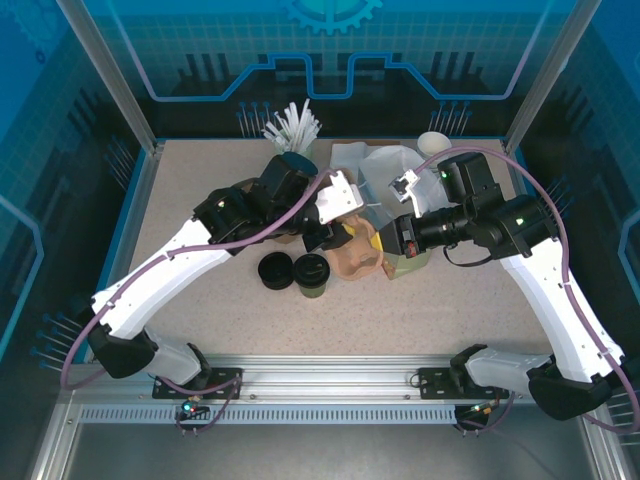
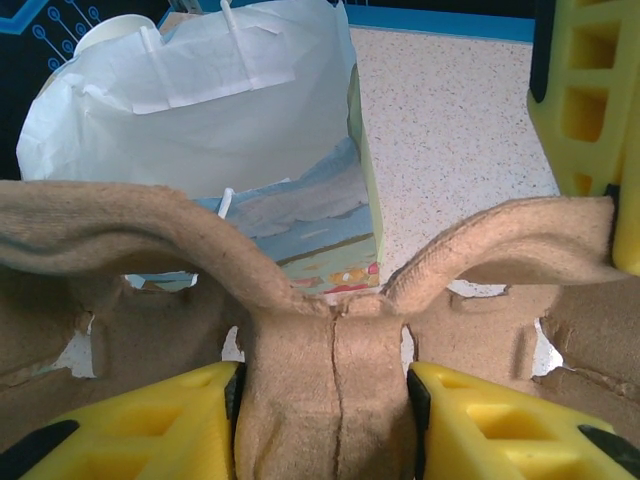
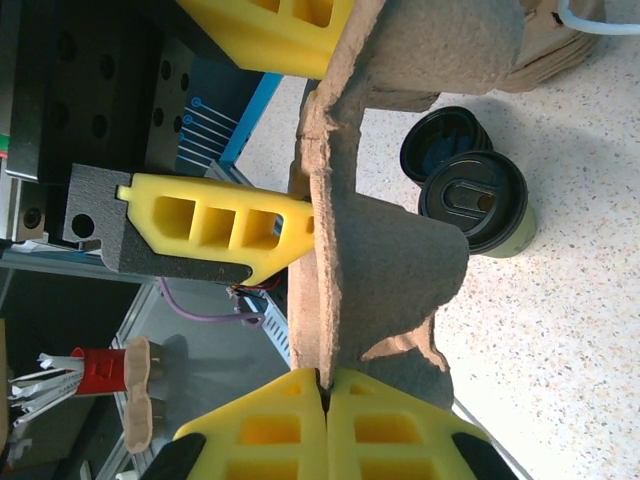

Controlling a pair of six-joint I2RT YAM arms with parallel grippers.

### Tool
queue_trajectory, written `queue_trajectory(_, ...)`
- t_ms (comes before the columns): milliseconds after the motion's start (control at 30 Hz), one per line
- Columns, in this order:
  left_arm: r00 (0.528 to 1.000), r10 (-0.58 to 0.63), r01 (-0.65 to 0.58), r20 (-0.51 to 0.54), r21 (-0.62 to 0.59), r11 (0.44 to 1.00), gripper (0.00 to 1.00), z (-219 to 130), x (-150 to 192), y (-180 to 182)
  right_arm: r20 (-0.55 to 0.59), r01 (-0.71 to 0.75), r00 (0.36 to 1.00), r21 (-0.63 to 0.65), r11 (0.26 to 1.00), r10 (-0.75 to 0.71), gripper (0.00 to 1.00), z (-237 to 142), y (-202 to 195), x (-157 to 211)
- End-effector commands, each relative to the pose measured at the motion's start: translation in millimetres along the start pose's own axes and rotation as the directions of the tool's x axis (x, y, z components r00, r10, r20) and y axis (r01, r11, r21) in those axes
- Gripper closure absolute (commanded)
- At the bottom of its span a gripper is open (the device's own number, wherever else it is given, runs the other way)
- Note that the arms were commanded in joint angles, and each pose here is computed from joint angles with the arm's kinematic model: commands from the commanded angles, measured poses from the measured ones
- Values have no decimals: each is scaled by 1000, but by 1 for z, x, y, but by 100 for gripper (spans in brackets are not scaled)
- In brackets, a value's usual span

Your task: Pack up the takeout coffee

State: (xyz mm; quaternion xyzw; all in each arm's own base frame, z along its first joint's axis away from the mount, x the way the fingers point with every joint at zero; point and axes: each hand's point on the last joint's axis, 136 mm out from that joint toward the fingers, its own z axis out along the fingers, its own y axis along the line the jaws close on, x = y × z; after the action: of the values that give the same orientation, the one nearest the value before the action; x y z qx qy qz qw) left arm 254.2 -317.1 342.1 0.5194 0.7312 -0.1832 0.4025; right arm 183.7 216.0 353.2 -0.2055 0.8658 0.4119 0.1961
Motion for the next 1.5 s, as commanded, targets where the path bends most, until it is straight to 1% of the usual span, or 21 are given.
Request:
queue_trajectory(0,1000,-15,15,-20,6,1000,55,1,-1,1,23,18,1000,36,999,-18,84,-11,-2,2)
queue_trajectory(67,999,-23,23,-25,8,1000,56,1,-2,2,33,15,999,52,999,-17,84,-15,-5,3)
queue_trajectory(100,999,-25,25,-26,9,1000,56,2,-2,2,41,15,999,59,998,-18,80,-16,-6,2)
queue_trajectory(133,999,-30,30,-26,8,1000,56,2,-2,3,52,12,999,73,997,-16,74,-19,-9,2)
queue_trajectory(200,999,-36,37,-21,7,999,57,2,-3,4,76,6,997,109,994,-15,68,-26,-14,0)
queue_trajectory(300,999,-49,49,-9,5,999,57,-2,-6,6,141,-21,990,210,977,-9,66,-42,-33,-7)
queue_trajectory(367,998,-59,59,-1,3,998,58,-4,-8,8,208,-66,978,334,940,-5,65,-58,-56,-15)
queue_trajectory(433,997,-72,72,9,6,997,58,-7,-10,8,266,-106,964,421,901,-12,64,-71,-76,-26)
queue_trajectory(500,996,-88,88,18,11,996,59,-9,-11,9,320,-143,947,524,840,-38,64,-86,-100,-40)
queue_trajectory(567,994,-103,102,30,20,995,59,-11,-13,9,339,-155,938,590,792,-69,64,-94,-122,-54)
queue_trajectory(667,993,-116,115,35,25,993,59,-13,-14,9,340,-198,939,656,729,-50,64,-100,-158,-71)
queue_trajectory(767,990,-136,134,38,36,990,60,-15,-14,9,330,-234,944,678,697,-4,63,-101,-186,-83)
queue_trajectory(800,989,-140,139,41,38,990,60,-15,-14,10,328,-237,945,683,690,0,63,-100,-192,-86)
queue_trajectory(833,989,-144,142,45,41,989,60,-17,-15,10,324,-236,946,687,687,2,60,-99,-198,-90)
queue_trajectory(900,987,-151,149,45,47,988,60,-17,-14,10,315,-226,949,684,694,-2,54,-95,-206,-97)
queue_trajectory(967,987,-154,152,49,50,987,59,-17,-15,11,293,-201,956,666,718,-4,52,-86,-213,-103)
queue_trajectory(1167,987,-154,152,48,56,987,59,-17,-15,12,232,-167,973,684,711,5,53,-73,-234,-106)
queue_trajectory(1333,986,-160,157,43,62,986,59,-14,-16,13,185,-133,983,662,738,11,54,-60,-240,-106)
queue_trajectory(1467,985,-165,162,42,65,985,59,-13,-17,14,162,-128,986,659,741,26,56,-53,-246,-105)
